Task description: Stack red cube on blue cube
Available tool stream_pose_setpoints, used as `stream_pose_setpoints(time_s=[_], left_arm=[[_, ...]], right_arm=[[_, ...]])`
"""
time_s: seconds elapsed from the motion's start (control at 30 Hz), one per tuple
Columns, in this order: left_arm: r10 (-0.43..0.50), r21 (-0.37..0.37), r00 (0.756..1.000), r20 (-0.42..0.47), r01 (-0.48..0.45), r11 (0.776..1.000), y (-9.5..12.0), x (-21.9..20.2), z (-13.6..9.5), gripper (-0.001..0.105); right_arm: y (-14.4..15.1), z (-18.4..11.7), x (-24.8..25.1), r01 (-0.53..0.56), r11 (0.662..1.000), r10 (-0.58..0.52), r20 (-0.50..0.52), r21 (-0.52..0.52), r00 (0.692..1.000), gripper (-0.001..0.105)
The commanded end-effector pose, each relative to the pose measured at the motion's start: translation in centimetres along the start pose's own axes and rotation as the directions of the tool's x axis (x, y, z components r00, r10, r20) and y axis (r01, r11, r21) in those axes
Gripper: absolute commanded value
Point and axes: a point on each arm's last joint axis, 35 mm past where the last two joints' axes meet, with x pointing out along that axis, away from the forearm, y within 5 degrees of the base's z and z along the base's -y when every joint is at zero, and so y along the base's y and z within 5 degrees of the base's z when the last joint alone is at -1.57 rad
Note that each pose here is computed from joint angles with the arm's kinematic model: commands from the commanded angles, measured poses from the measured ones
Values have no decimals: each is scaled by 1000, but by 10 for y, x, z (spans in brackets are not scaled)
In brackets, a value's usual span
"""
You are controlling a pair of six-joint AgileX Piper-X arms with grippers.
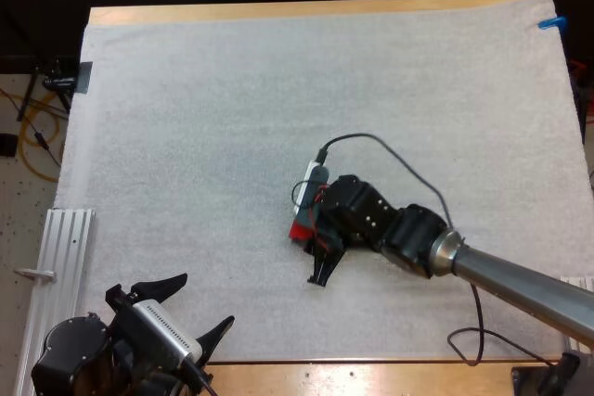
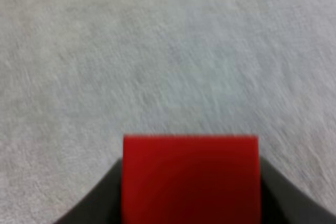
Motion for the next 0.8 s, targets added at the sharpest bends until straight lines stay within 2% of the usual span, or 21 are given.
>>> stream_pose_setpoints(time_s=[0.0,0.17,0.47,0.77], left_arm=[[6,10,1000,3,-6,1000,0,-1,1,76],[6,10,1000,3,-6,1000,0,-1,1,76],[6,10,1000,3,-6,1000,0,-1,1,76],[6,10,1000,3,-6,1000,0,-1,1,76]], right_arm=[[-7,-3,-3,11,999,-10,-32,49,999,7],[-22,-13,4,59,985,-48,-72,160,996,7],[-32,-19,31,46,982,-24,-119,182,993,7],[-29,-28,46,34,980,1,-176,195,984,7]])
